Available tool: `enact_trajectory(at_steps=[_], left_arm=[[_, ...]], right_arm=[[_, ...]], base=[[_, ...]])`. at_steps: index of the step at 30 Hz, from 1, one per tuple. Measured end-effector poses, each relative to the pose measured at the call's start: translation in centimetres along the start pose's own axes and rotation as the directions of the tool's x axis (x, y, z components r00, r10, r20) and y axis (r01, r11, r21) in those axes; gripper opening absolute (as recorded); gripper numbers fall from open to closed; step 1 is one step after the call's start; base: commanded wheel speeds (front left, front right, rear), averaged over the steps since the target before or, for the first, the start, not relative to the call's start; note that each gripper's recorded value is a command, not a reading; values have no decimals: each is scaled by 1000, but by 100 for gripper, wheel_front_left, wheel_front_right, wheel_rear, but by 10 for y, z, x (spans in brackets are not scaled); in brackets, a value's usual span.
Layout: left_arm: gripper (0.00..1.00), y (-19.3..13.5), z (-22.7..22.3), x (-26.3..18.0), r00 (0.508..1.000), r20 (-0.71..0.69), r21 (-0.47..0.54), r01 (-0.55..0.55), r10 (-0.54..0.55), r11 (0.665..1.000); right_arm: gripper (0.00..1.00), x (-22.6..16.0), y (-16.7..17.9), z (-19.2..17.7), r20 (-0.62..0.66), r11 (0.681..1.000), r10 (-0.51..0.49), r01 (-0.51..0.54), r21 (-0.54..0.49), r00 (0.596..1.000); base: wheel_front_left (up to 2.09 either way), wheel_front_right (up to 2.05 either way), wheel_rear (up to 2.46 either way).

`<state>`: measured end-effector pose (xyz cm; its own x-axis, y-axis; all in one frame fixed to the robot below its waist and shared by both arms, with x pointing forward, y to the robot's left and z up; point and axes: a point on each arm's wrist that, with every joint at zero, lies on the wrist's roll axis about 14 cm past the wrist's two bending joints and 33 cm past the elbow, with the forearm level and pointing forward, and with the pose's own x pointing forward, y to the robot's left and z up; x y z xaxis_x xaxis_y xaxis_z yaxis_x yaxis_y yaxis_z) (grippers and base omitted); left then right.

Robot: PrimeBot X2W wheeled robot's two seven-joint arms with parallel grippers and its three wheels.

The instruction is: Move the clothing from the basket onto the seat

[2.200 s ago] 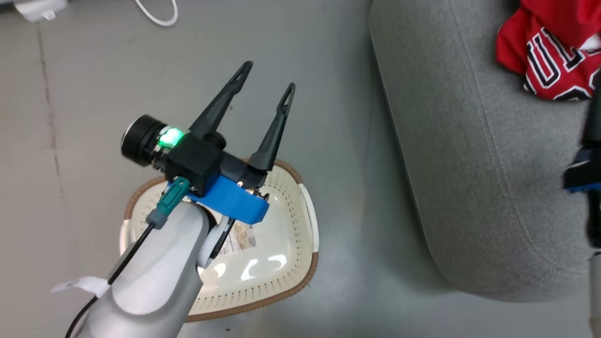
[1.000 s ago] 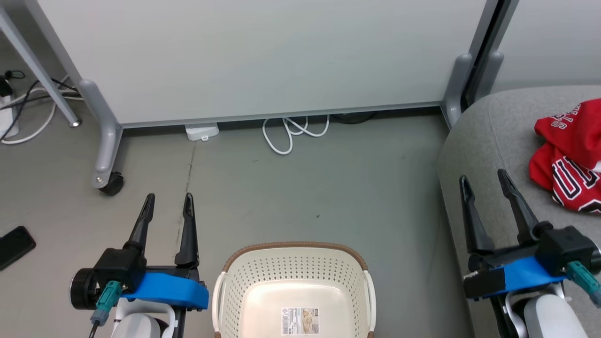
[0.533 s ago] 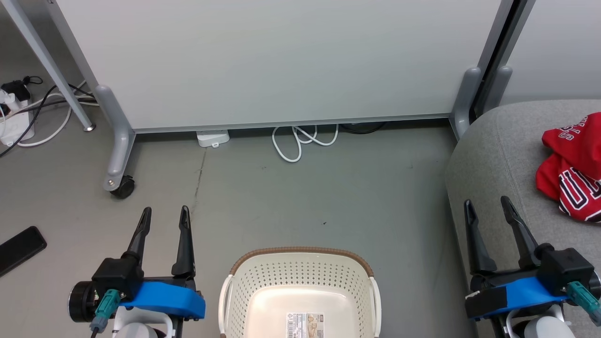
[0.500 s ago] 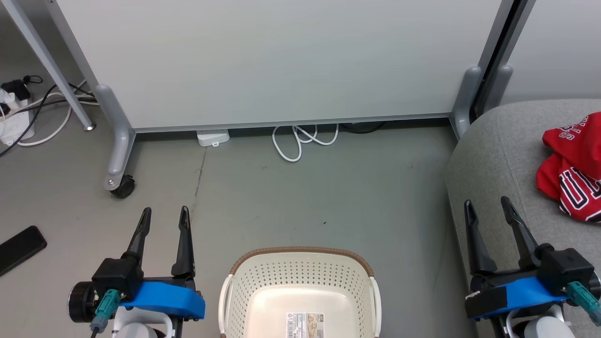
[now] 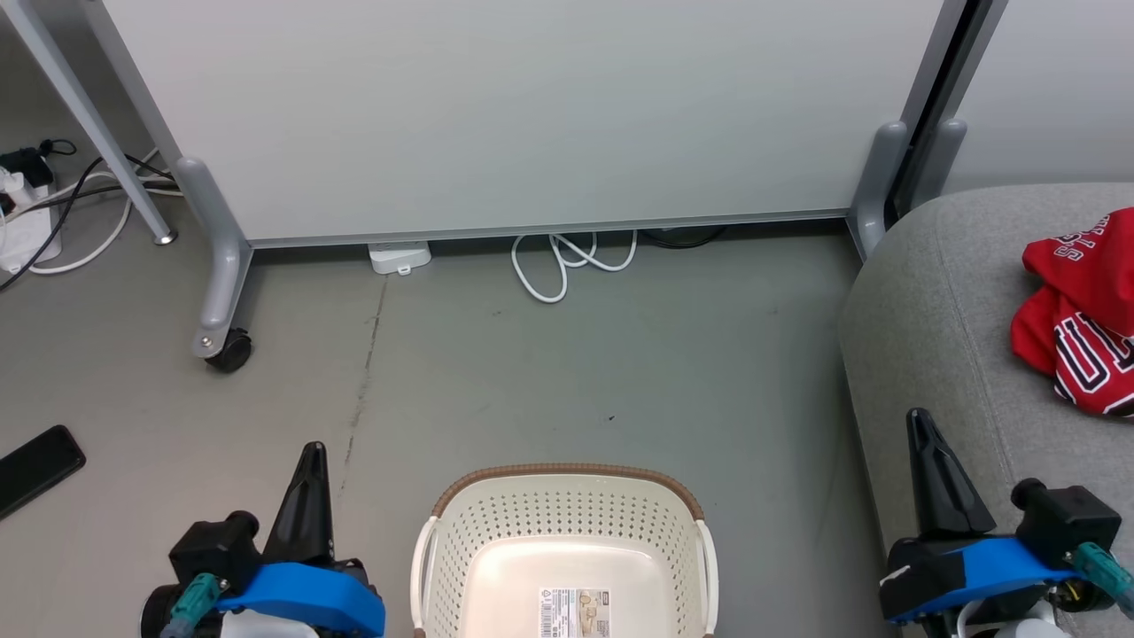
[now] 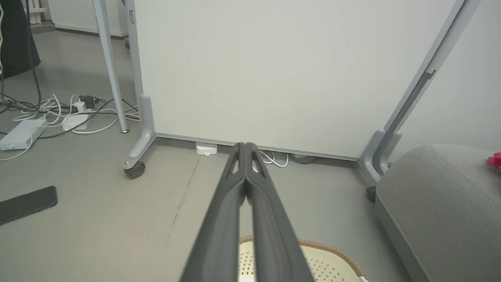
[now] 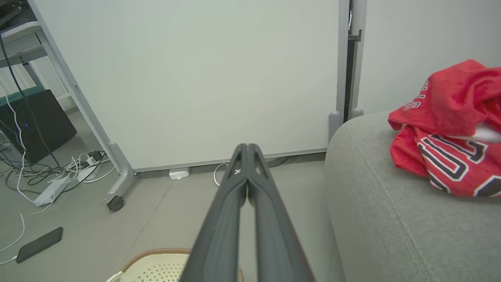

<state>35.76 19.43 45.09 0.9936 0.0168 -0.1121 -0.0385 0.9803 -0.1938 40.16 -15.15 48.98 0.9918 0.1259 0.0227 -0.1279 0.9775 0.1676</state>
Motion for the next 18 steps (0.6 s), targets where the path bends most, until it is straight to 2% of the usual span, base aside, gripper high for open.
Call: enact_trajectory(at_steps=[10, 18], left_arm=[[0, 6, 4, 2, 999, -2, -185, -38, 39, 982], [0, 9, 7, 4, 998, -7, -314, -55, 55, 948]], right_arm=[[0, -2, -9, -1, -17, 981, -50, 53, 186, 999], [0, -4, -15, -1, -28, 944, -80, 84, 318, 996]], base=[[0, 0, 0], [0, 0, 0]])
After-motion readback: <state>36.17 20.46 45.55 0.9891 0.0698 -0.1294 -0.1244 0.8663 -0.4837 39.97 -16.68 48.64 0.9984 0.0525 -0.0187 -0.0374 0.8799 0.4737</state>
